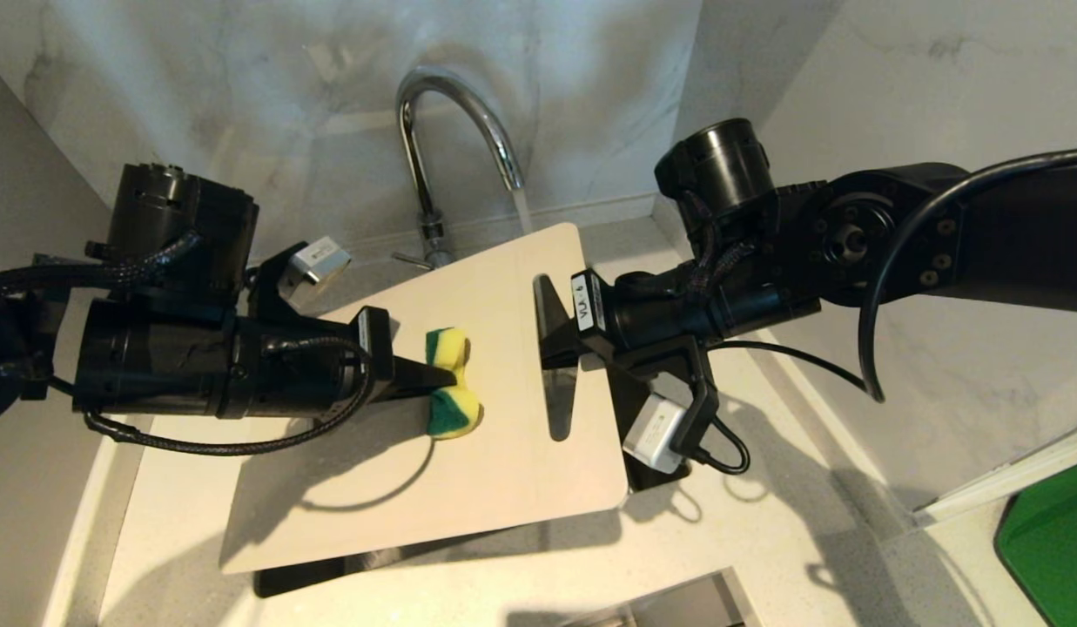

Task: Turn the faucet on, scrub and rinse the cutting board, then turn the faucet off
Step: Scrub the cutting board underwater

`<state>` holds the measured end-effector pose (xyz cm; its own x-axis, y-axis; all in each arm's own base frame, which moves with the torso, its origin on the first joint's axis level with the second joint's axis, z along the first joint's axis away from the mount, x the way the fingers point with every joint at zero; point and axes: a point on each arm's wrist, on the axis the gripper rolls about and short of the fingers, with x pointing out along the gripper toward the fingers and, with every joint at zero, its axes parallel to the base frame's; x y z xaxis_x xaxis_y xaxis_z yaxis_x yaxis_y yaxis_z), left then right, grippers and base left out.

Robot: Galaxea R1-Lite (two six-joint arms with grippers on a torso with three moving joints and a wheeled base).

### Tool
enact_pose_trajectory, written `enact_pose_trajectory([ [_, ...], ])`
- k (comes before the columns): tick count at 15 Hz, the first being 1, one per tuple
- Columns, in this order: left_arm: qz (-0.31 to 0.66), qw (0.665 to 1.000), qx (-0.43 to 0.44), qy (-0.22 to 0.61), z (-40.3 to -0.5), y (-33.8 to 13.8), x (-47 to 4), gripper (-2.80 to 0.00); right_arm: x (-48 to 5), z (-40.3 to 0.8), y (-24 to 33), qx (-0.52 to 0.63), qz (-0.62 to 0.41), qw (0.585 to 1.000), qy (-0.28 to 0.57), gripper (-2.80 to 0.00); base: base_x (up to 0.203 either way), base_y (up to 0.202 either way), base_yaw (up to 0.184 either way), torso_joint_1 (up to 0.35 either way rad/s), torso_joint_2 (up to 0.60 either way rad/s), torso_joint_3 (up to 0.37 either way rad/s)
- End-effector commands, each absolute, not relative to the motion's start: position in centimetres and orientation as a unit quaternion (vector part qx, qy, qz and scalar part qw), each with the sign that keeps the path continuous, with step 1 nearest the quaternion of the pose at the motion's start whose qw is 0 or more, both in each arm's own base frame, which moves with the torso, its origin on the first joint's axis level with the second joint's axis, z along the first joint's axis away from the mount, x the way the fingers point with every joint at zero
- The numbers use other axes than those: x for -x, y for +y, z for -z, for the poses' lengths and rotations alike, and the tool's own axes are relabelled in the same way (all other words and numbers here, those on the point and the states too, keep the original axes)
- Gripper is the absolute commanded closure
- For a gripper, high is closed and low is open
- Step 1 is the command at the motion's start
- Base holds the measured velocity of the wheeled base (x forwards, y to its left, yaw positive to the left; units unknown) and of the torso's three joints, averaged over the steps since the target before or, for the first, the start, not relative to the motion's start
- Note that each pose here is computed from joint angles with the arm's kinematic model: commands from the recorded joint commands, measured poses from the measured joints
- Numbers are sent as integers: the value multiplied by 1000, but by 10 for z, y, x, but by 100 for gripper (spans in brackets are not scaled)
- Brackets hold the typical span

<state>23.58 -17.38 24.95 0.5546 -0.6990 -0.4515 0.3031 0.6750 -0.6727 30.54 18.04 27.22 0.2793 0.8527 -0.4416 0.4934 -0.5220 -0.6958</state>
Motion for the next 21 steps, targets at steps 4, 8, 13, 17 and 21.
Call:
enact_pose_trajectory([
  [4, 234, 844, 281, 391, -219, -143, -245, 0, -306, -274, 178, 771, -405, 215, -442, 0, 0, 0, 0, 0, 0, 0],
  [8, 196, 856, 292, 379, -193, -105, -256, 0, -306, -274, 179, 771, -405, 215, -442, 0, 0, 0, 0, 0, 0, 0],
  [13, 156, 860, 314, 372, -148, -56, -253, 0, -307, -273, 177, 771, -406, 216, -440, 0, 0, 0, 0, 0, 0, 0],
  [17, 144, 864, 307, 373, -132, -29, -248, 0, -308, -273, 177, 771, -406, 216, -440, 0, 0, 0, 0, 0, 0, 0],
  [21, 126, 860, 327, 370, -128, -7, -247, 0, -308, -273, 177, 771, -406, 216, -440, 0, 0, 0, 0, 0, 0, 0],
])
